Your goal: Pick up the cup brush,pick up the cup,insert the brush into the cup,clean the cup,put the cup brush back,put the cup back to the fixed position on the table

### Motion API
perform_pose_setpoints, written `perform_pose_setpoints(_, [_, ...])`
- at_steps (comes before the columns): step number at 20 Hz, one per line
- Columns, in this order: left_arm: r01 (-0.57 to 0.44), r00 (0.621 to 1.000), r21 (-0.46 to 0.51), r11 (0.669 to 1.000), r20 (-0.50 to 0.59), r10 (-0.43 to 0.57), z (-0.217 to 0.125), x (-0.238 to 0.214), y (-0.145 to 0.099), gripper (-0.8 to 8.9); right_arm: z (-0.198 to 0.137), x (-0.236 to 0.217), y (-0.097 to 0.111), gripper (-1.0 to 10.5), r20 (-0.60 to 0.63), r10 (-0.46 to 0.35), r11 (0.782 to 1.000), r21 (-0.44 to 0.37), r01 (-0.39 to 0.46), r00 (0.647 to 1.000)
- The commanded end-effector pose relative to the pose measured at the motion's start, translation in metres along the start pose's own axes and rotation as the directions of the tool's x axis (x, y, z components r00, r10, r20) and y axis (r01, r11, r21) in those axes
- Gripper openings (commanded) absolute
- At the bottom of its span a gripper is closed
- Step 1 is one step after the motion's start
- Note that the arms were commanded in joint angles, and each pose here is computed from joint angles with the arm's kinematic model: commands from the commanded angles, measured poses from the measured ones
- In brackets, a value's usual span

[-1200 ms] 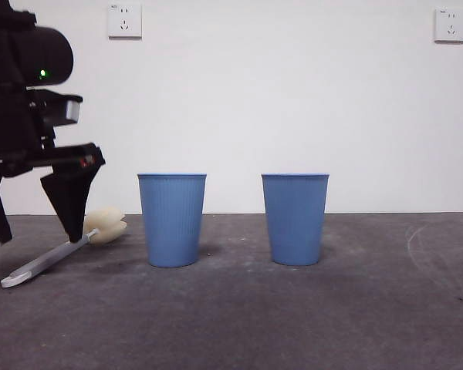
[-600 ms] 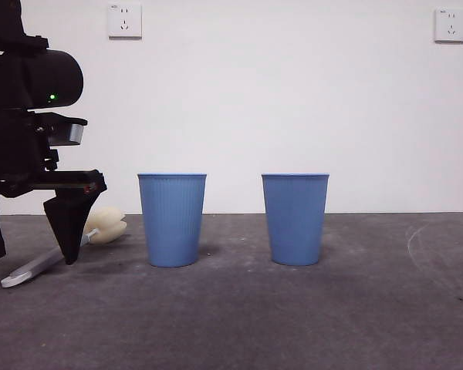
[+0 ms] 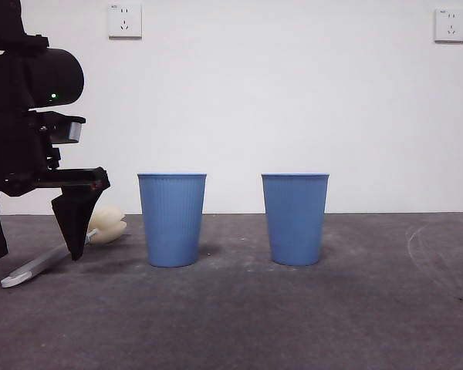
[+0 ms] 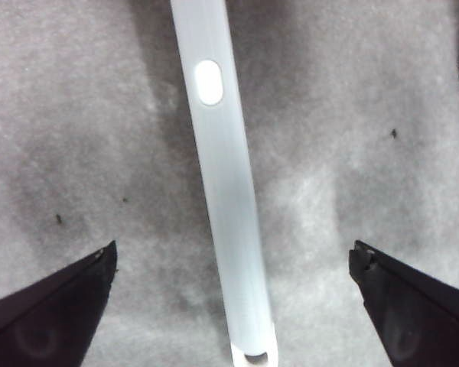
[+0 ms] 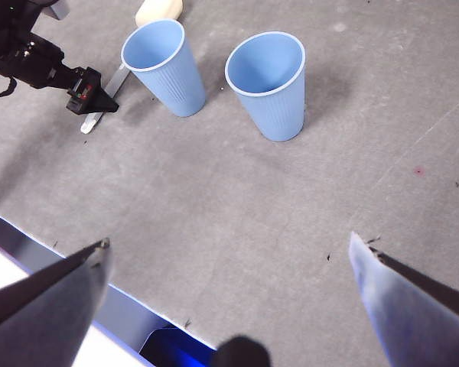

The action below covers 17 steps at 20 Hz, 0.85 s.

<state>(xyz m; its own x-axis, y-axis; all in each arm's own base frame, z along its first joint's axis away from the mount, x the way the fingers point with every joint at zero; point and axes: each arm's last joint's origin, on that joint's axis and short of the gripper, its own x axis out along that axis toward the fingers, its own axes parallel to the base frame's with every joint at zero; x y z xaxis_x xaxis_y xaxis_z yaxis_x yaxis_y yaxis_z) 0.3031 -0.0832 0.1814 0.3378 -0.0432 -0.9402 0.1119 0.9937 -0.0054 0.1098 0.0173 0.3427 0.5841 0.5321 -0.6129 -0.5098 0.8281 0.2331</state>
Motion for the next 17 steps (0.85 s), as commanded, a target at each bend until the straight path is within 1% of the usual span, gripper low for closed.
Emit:
perform_pose_setpoints(1, [0.004, 1.0, -0.02, 1.0, -0.011, -0.004, -0.001, 0.004, -0.002, 5.3, 0.001, -0.001, 0.001, 6.0, 0.008, 0.002, 1.0, 0.005, -0.002, 1.0])
perform_pose_setpoints(3, [0.004, 1.0, -0.028, 1.0, -0.012, -0.004, -0.001, 0.005, -0.002, 5.3, 0.001, -0.001, 0.001, 6.0, 0.008, 0.002, 1.0, 0.005, -0.002, 1.0])
perform_pose_setpoints(5, [0.003, 1.0, -0.058, 0.998, -0.021, -0.004, -0.001, 0.007, -0.002, 5.3, 0.001, -0.001, 0.001, 6.0, 0.008, 0.002, 1.0, 0.006, -0.002, 1.0])
perform_pose_setpoints(13, [-0.002, 0.997, -0.06, 0.998, -0.074, -0.003, -0.004, 0.02, -0.004, 5.29, 0.001, -0.001, 0.001, 5.9, 0.009, 0.002, 1.0, 0.009, -0.002, 1.0])
perform_pose_setpoints(14, [-0.002, 0.998, -0.06, 0.998, -0.07, -0.003, -0.004, 0.02, -0.004, 5.07, 0.001, -0.001, 0.001, 5.9, 0.009, 0.002, 1.0, 0.009, -0.002, 1.0])
perform_pose_setpoints(15, [-0.002, 0.997, -0.06, 0.998, -0.071, -0.002, -0.004, 0.02, -0.004, 4.23, 0.001, -0.001, 0.001, 5.9, 0.009, 0.001, 1.0, 0.009, -0.001, 1.0])
perform_pose_setpoints(16, [-0.002, 0.997, -0.06, 0.998, -0.075, -0.002, -0.004, 0.02, -0.004, 2.83, 0.001, -0.001, 0.001, 5.9, 0.009, 0.002, 1.0, 0.009, -0.002, 1.0])
perform_pose_setpoints(17, [-0.002, 0.997, -0.058, 0.998, -0.079, -0.002, -0.004, 0.02, -0.004, 1.66, 0.001, -0.001, 0.001, 5.9, 0.01, 0.001, 1.0, 0.007, -0.001, 1.0])
